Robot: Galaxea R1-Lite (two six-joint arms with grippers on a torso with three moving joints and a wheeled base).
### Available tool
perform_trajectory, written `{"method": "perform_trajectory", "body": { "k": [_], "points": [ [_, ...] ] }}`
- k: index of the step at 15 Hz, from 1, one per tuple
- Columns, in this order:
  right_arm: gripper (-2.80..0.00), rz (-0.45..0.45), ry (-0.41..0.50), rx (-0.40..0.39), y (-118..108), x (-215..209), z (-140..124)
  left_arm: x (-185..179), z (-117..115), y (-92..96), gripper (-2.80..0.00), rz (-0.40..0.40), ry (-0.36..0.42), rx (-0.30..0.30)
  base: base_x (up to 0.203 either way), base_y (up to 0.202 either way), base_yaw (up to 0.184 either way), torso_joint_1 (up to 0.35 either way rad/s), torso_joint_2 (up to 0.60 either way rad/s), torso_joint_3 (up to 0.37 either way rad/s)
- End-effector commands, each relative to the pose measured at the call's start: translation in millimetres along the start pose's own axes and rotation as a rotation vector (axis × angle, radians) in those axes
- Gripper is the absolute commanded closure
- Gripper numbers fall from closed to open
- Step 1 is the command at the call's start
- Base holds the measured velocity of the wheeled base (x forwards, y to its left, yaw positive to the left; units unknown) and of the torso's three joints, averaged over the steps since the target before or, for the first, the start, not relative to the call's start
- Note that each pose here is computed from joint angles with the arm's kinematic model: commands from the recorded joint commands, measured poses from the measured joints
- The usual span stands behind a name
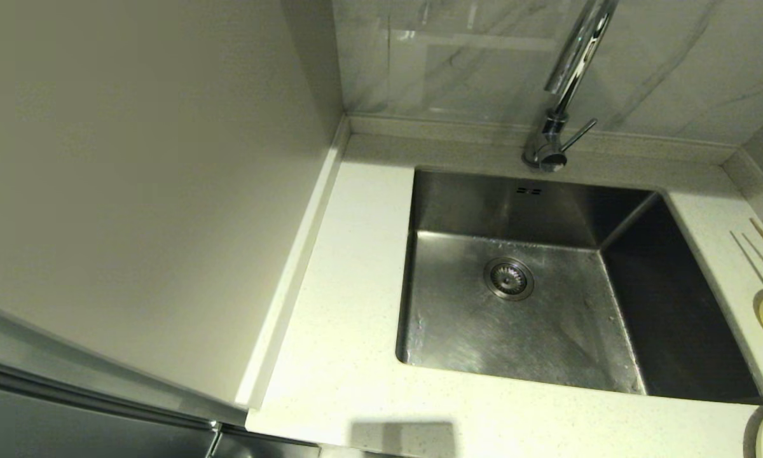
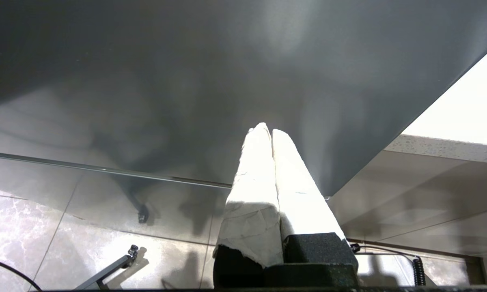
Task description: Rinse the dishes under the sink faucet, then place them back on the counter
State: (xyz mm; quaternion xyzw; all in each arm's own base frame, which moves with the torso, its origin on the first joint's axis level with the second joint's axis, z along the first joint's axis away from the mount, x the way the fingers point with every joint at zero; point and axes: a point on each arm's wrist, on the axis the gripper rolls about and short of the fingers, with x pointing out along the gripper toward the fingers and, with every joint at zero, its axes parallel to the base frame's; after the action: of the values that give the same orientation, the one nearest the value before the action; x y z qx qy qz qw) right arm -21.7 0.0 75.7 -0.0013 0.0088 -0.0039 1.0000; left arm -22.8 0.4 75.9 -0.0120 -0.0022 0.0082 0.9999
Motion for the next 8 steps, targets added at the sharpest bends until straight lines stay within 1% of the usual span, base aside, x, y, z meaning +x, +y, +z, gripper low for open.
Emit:
{"method": "perform_trajectory", "body": {
  "k": [1, 8],
  "points": [
    [0.00, 0.000, -0.013, 0.000, 0.0, -1.1, -0.7, -0.1, 0.0, 0.0, 0.00, 0.000, -0.002, -0.001, 0.000, 0.000, 0.000, 0.000, 0.00, 0.000],
    [0.00, 0.000, -0.013, 0.000, 0.0, -1.1, -0.7, -0.1, 0.0, 0.0, 0.00, 0.000, -0.002, -0.001, 0.000, 0.000, 0.000, 0.000, 0.00, 0.000]
  ]
}}
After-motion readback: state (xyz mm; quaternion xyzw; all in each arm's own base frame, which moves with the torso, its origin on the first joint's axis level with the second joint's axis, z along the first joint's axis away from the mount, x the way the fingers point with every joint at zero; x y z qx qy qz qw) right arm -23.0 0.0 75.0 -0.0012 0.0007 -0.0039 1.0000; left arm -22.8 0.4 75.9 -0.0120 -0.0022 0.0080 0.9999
